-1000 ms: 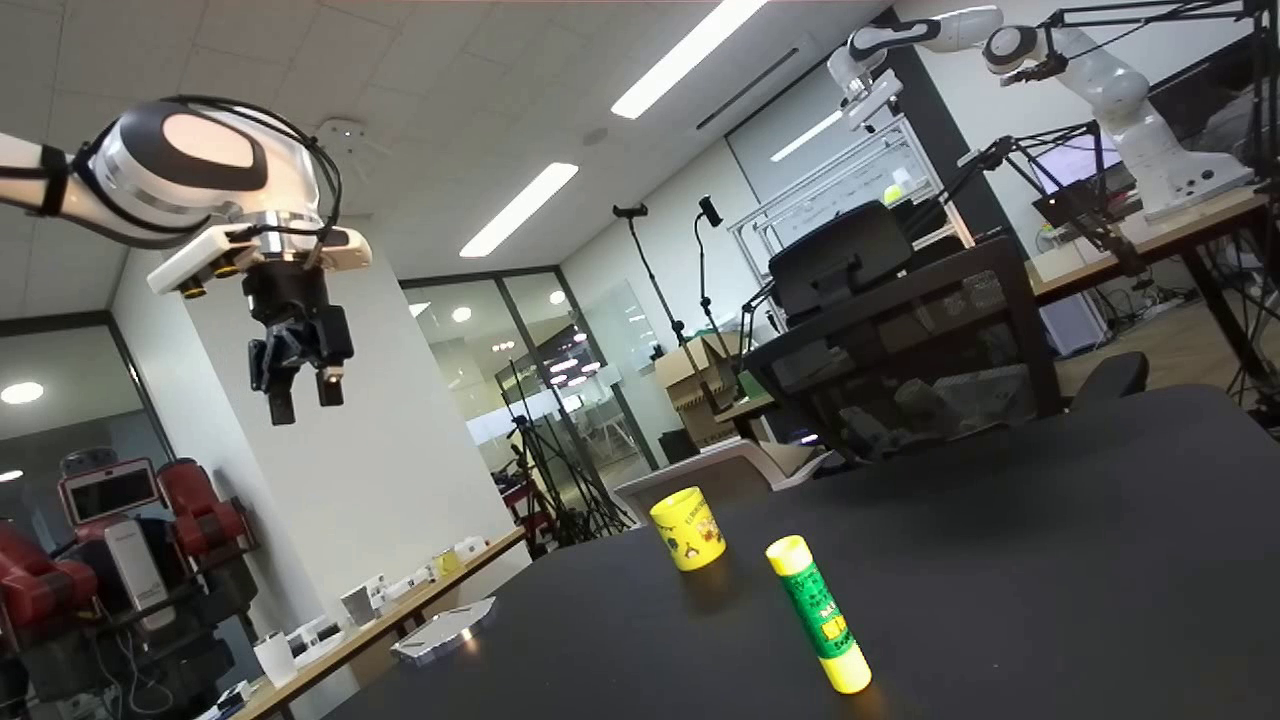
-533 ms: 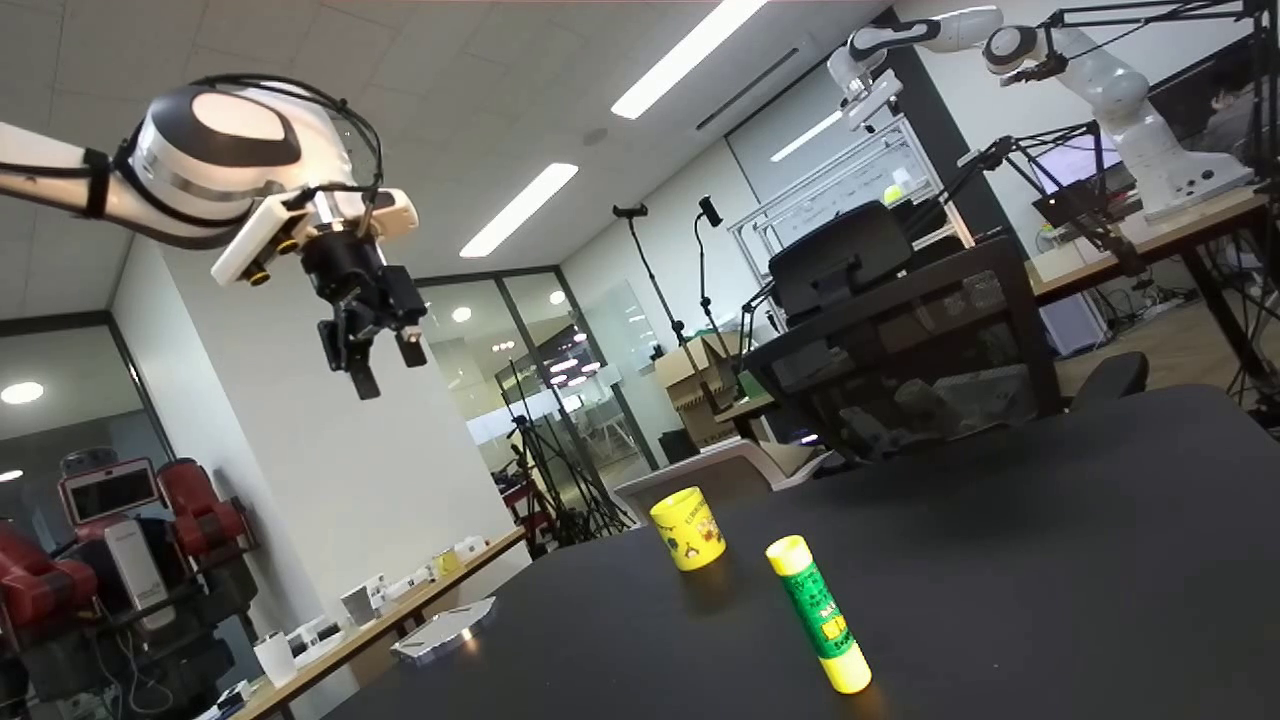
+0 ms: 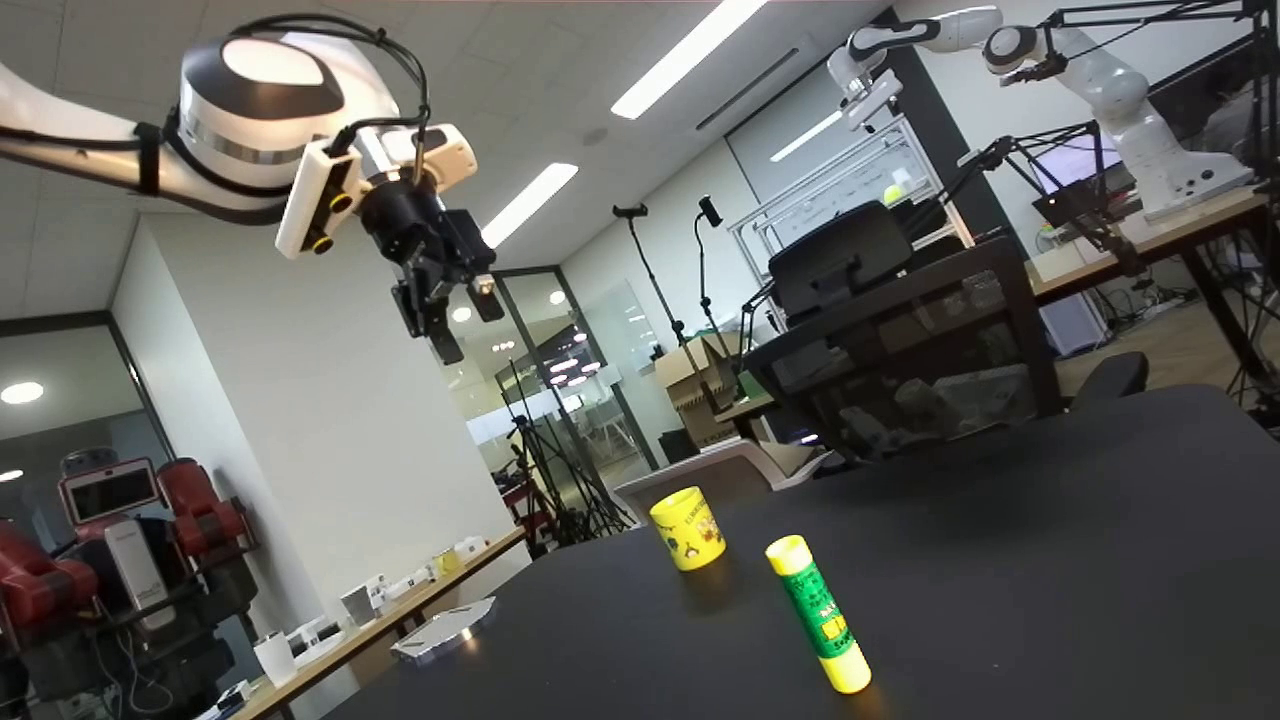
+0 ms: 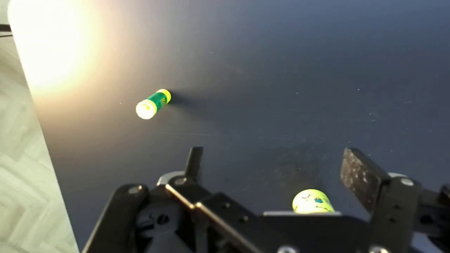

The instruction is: Put the yellow object in the yellow mug cup

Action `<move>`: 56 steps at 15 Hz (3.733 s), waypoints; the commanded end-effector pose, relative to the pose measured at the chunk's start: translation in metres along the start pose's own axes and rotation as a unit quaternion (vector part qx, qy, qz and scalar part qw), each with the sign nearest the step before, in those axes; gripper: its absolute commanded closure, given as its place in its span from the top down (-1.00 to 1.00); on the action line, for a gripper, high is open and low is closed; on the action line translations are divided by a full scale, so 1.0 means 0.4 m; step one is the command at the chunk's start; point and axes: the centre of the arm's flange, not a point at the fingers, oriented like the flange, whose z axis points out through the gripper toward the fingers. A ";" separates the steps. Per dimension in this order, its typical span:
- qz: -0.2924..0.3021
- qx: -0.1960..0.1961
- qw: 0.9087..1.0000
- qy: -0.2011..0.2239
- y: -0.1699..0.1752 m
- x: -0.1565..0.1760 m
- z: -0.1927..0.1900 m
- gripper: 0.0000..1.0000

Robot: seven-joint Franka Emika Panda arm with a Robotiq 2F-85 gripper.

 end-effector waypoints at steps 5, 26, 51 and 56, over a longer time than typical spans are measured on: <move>0.117 -0.030 0.993 -0.008 0.206 0.034 -0.014 1.00; 0.130 -0.035 0.991 -0.026 0.263 0.150 0.151 1.00; 0.283 0.010 0.959 0.025 0.447 0.064 0.591 1.00; 0.271 0.007 0.962 0.010 0.454 0.058 0.625 1.00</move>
